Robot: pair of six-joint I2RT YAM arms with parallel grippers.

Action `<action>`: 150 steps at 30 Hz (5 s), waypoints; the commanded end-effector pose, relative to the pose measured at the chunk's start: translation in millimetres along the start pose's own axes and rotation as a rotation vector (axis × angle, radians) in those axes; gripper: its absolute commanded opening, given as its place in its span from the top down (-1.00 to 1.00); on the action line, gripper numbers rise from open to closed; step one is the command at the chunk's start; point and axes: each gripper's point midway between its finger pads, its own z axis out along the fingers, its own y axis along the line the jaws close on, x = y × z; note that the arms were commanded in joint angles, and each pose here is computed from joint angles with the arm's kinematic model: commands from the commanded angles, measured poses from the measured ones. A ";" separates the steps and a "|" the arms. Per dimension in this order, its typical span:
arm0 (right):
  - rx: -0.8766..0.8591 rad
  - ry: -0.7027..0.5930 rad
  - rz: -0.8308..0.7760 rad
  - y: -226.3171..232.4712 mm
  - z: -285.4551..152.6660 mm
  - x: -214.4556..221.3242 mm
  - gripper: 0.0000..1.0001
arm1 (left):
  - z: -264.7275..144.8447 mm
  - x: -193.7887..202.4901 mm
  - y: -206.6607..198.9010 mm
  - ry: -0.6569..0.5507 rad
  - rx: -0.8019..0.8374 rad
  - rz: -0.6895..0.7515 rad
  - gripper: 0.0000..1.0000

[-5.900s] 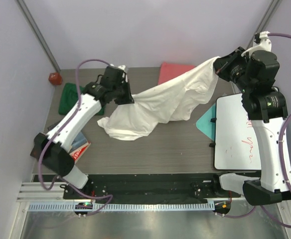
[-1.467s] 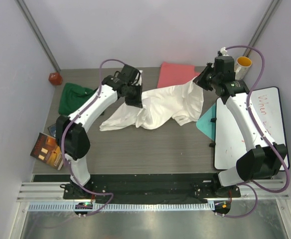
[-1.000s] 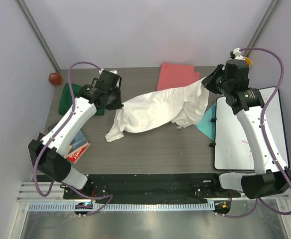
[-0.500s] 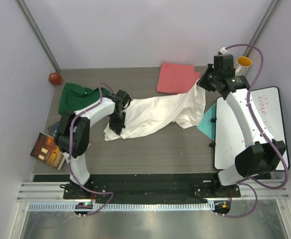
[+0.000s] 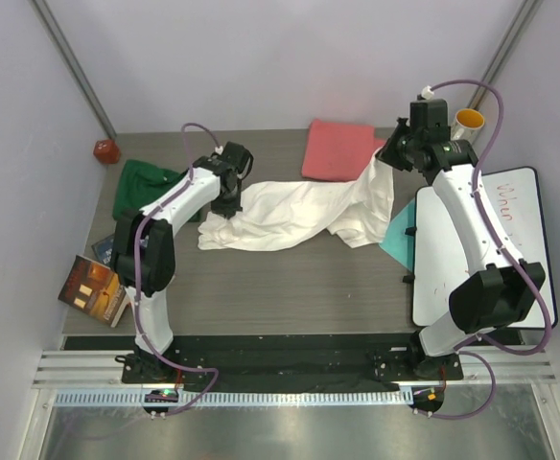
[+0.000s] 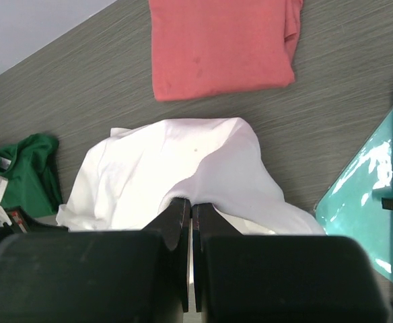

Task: Fold and stack the t-shirts

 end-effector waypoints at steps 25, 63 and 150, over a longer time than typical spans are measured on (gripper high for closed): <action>-0.009 0.041 0.035 -3.3 9.0 14.5 0.98 | 39.8 -29.4 68.2 -0.050 -0.321 -0.193 -0.20; 0.079 0.072 0.077 -46.8 45.0 27.5 0.98 | -1.6 33.0 29.4 -0.047 0.046 -0.116 -0.14; 0.107 -0.055 0.157 -93.5 53.0 -17.2 0.98 | -88.0 -89.2 69.6 -0.330 -0.013 -0.447 1.00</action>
